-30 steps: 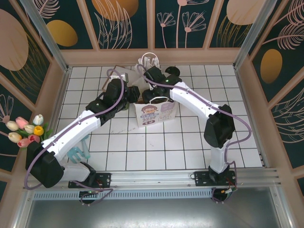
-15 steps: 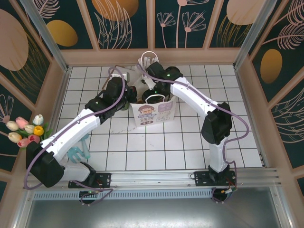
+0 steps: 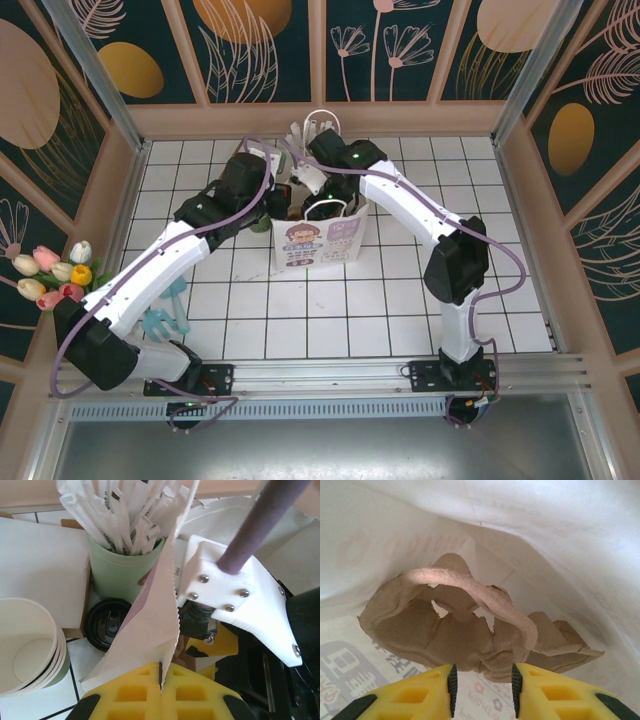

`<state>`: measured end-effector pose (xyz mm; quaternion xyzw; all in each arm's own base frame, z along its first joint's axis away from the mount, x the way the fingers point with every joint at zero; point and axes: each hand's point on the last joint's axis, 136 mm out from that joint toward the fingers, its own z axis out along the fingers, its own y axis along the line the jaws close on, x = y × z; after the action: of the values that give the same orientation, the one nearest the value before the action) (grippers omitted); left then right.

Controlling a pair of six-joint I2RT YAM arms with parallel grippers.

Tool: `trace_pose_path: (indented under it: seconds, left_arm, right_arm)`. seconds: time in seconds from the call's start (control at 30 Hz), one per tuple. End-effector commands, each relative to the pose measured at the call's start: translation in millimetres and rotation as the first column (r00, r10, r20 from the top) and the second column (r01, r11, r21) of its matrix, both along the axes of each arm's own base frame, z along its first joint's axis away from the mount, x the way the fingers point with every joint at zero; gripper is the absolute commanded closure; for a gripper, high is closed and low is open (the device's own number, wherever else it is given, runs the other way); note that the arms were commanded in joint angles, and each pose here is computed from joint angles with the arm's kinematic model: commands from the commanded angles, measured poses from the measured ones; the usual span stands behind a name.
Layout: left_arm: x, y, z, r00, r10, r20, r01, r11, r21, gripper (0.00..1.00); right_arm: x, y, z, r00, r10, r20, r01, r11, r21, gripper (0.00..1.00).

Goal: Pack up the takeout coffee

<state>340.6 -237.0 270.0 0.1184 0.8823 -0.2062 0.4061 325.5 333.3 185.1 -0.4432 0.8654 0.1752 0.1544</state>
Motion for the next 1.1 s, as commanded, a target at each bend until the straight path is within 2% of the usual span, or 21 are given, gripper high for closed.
trace_pose_path:
  seconds: [0.0,0.27,0.4,0.57,0.83,0.93,1.07]
  left_arm:
    - [-9.6,0.9,13.8,0.995,-0.099,0.028,0.099,0.995,0.026,1.00]
    - [-6.5,6.2,19.0,0.991,-0.127,0.049,0.126,0.992,0.022,1.00]
    - [-1.7,-1.3,7.4,0.987,-0.155,0.036,0.154,0.988,0.028,0.95]
    - [10.2,4.5,9.4,0.993,-0.096,0.072,0.093,0.995,0.041,1.00]
    - [13.7,6.0,11.6,0.993,-0.057,0.103,0.058,0.998,-0.009,1.00]
    - [14.0,5.3,9.0,0.994,-0.053,0.096,0.055,0.998,-0.019,0.95]
    - [14.0,5.0,5.7,0.995,-0.043,0.086,0.046,0.998,-0.033,0.94]
  right_arm:
    - [-15.4,-6.4,15.1,0.999,0.044,-0.001,-0.044,0.999,0.017,0.67]
    - [-45.6,-28.8,0.9,0.997,0.039,-0.060,-0.040,0.999,-0.016,0.99]
    - [-41.7,-30.7,-7.6,0.999,0.050,-0.013,-0.050,0.998,-0.048,1.00]
    - [-26.6,-28.4,-26.5,0.996,0.083,0.045,-0.077,0.990,-0.114,1.00]
    - [-28.0,-34.0,-67.0,0.988,0.154,0.026,-0.148,0.975,-0.169,1.00]
    - [-24.6,-34.7,-74.5,0.987,0.158,0.025,-0.152,0.974,-0.171,1.00]
    - [-19.0,-40.0,-92.8,0.986,0.166,0.011,-0.160,0.966,-0.204,1.00]
